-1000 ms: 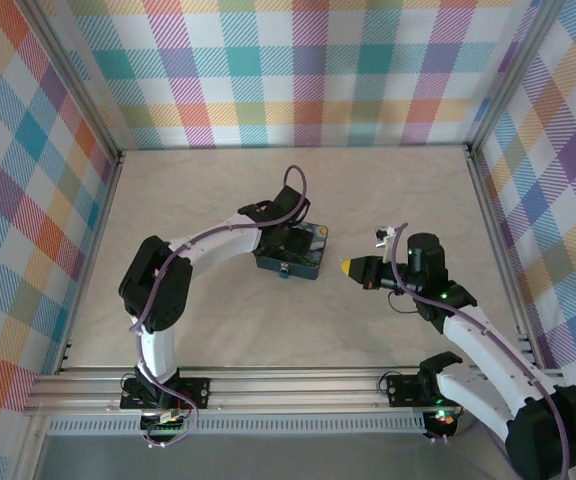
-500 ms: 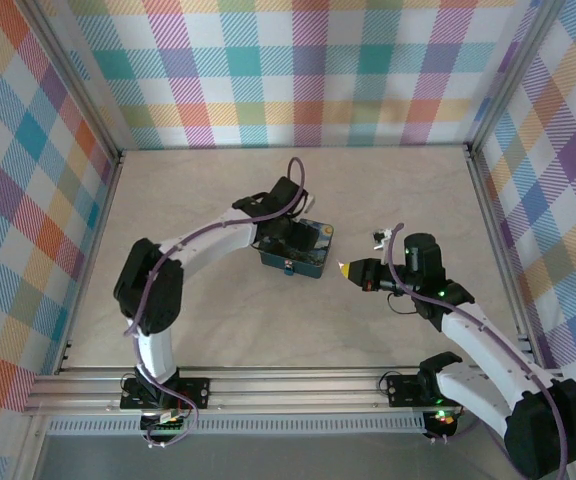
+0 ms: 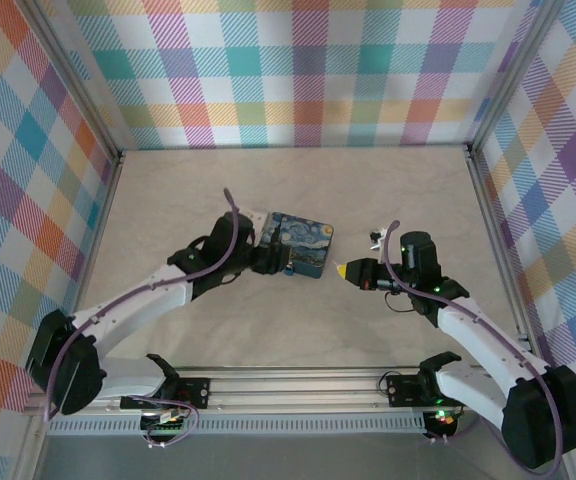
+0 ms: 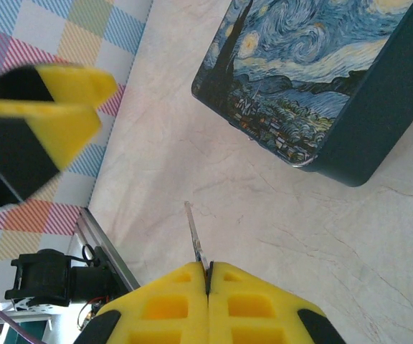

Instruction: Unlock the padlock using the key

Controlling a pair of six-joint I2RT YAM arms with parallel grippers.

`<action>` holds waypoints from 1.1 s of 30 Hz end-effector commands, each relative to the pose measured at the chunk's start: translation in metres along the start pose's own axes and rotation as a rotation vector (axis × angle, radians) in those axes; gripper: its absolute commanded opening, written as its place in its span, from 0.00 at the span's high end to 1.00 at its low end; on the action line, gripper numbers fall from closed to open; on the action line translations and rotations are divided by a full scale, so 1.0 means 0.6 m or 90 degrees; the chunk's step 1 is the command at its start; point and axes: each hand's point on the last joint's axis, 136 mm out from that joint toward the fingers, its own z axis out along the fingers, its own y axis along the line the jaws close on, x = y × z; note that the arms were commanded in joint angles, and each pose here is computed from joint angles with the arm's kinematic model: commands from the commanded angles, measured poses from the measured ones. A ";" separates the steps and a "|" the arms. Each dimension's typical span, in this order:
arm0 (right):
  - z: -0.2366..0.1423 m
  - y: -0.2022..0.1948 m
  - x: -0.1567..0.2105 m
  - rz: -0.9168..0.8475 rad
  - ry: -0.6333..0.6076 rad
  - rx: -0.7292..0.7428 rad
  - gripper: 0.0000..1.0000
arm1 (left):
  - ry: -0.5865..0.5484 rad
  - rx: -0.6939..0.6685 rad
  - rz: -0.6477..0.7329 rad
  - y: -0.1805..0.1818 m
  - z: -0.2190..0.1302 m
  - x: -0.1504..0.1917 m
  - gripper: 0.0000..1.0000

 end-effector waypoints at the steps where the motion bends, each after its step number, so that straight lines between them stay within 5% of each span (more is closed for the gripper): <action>1: 0.001 0.022 -0.015 -0.013 -0.009 -0.032 0.99 | -0.074 0.018 -0.056 0.007 -0.024 -0.005 0.17; 16: 0.075 0.043 -0.081 0.012 0.009 -0.101 0.99 | -0.068 0.058 -0.101 0.019 -0.001 0.074 0.15; 33: 0.206 -0.051 -0.118 0.063 0.064 -0.053 1.00 | -0.019 0.098 -0.126 0.003 0.098 0.095 0.20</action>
